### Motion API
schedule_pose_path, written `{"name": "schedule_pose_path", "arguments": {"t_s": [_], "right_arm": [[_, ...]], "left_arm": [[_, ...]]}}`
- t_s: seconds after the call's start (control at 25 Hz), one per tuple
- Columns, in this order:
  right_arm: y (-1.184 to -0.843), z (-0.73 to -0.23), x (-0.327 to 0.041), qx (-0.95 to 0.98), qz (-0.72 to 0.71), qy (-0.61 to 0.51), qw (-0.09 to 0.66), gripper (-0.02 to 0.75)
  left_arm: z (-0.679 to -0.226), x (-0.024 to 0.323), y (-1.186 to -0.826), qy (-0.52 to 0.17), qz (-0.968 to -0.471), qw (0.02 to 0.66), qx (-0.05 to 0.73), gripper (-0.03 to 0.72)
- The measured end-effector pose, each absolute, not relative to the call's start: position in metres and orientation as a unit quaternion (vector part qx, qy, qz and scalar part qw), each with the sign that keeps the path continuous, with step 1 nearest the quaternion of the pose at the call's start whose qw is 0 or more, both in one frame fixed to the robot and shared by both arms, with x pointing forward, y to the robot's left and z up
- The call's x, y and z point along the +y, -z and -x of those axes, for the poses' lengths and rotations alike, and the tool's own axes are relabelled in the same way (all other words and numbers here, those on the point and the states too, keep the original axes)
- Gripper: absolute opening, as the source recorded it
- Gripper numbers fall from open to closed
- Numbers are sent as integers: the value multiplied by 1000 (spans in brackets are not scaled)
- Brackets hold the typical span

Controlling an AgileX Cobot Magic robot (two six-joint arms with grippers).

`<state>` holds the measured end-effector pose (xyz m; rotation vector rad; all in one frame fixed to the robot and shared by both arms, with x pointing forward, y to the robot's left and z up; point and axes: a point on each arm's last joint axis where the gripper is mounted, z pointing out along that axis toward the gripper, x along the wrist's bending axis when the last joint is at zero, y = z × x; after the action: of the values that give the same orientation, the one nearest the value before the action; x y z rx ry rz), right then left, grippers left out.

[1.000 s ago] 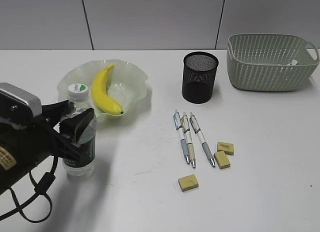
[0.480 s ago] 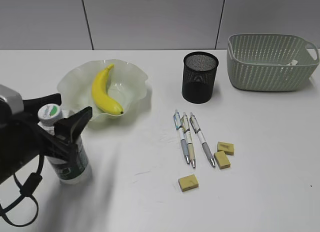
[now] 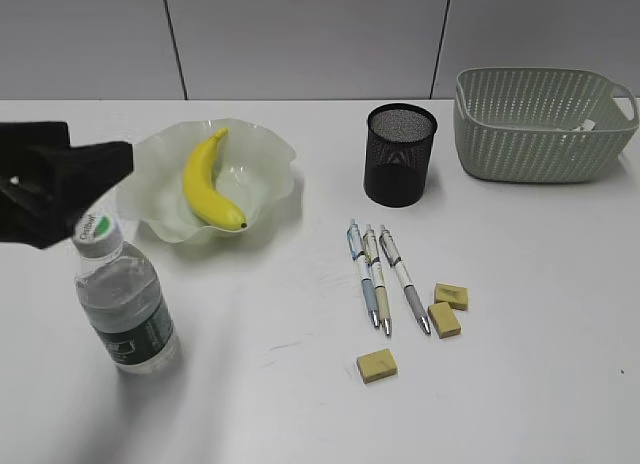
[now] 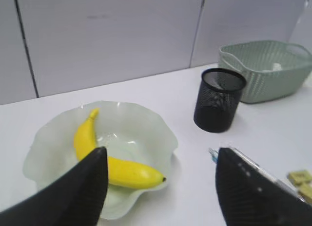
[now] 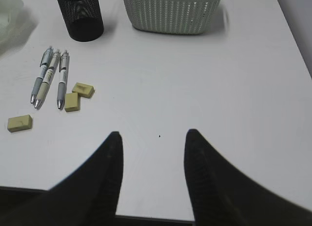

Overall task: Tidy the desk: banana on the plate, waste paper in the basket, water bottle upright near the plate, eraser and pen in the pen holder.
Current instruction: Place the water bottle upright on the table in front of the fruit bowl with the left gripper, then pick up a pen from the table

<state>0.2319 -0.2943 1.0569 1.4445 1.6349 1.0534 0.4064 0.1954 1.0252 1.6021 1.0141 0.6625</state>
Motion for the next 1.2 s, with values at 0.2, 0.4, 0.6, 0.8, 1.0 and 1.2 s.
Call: {"name": "schedule_pose_path", "arguments": {"t_s": [0.2,0.4,0.6,0.8,1.0,1.2], "right_arm": [[-1057,-232,-294,632,-558,-407,352,339],[-1057,-232,-294,632,-558,-406,352,339],[-1057,-232,-294,632,-558,-406,352,339],[-1057,-232,-294,632,-558,-406,352,339],[-1057,-232,-294,632,-558,-406,352,339],[-1057,-234,-294,635,-559,-402,350,339]], "left_arm": [[-374,225,-1086,-262,-739,463,414,458],[-331,262,-1078,-214,-766,339,502,412],[-287,285,-1080,-237,-733,330,545,410],[-255,300,-1073,-305,-676,358,567,410],[-244,302,-1062,-326,-655,376,569,407],[-244,302,-1063,-327,-650,379,571,386]]}}
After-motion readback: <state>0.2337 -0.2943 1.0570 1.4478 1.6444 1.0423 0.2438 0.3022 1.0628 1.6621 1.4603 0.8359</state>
